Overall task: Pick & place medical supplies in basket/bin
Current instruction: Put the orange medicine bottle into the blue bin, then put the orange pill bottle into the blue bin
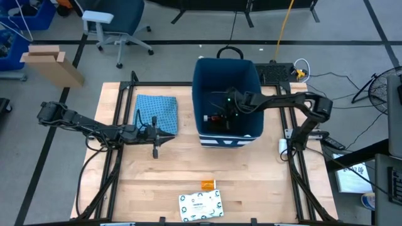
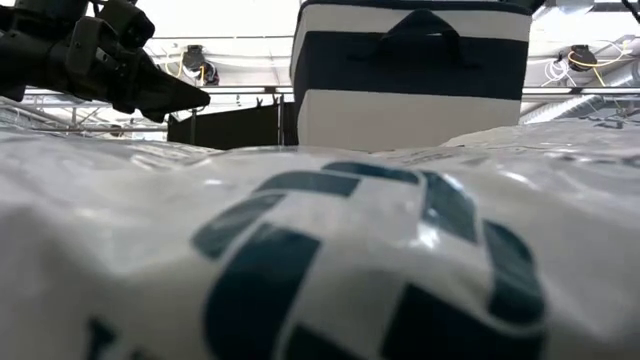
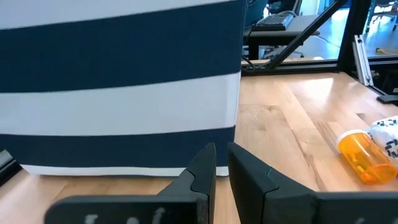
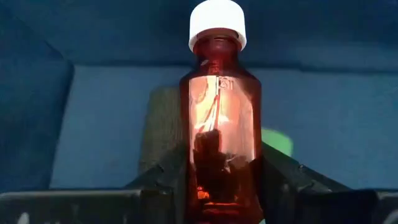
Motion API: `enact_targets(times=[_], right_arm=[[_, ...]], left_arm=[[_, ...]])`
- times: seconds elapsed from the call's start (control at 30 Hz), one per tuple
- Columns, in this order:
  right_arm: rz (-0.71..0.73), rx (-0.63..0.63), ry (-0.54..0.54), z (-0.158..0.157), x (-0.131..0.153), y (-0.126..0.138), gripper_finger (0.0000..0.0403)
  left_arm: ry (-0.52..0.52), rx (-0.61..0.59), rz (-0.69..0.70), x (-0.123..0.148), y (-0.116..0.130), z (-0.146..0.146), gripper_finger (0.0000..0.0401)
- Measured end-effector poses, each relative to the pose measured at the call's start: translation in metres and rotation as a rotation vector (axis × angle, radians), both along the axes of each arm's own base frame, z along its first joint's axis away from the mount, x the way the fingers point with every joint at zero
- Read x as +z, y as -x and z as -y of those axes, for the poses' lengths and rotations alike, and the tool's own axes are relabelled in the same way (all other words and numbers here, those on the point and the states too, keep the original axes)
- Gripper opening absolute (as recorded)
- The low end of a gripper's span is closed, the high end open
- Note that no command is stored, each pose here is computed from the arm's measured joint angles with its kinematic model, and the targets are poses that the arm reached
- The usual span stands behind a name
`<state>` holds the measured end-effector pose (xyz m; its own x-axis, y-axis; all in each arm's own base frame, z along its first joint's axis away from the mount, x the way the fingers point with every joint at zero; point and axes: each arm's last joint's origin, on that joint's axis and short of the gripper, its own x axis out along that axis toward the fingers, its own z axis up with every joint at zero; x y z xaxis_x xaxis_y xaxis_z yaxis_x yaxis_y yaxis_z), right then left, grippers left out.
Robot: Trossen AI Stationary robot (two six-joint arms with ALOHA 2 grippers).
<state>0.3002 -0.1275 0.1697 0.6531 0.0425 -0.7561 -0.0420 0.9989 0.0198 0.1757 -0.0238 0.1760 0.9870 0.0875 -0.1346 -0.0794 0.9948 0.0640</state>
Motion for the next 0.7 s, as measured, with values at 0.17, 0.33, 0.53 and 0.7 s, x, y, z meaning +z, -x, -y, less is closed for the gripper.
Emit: enact_targets(times=[0.17, 0.33, 0.53, 0.7], right_arm=[[-0.023, 0.024, 0.005, -0.002, -0.01, 0.0, 0.0147], [0.012, -0.003, 0.024, -0.002, -0.002, 0.0, 0.021], [0.09, -0.035, 0.093, -0.002, 0.02, 0.003, 0.0271], [0.255, -0.054, 0.178, -0.006, 0.072, 0.015, 0.029]], left_arm=[[-0.016, 0.001, -0.002, 0.0, 0.0, 0.0, 0.0047], [-0.019, -0.003, -0.002, 0.0, 0.0, 0.0, 0.0047], [-0.019, -0.003, -0.002, 0.0, 0.0, 0.0, 0.0047], [-0.02, -0.004, -0.004, 0.0, 0.0, 0.0, 0.0047]])
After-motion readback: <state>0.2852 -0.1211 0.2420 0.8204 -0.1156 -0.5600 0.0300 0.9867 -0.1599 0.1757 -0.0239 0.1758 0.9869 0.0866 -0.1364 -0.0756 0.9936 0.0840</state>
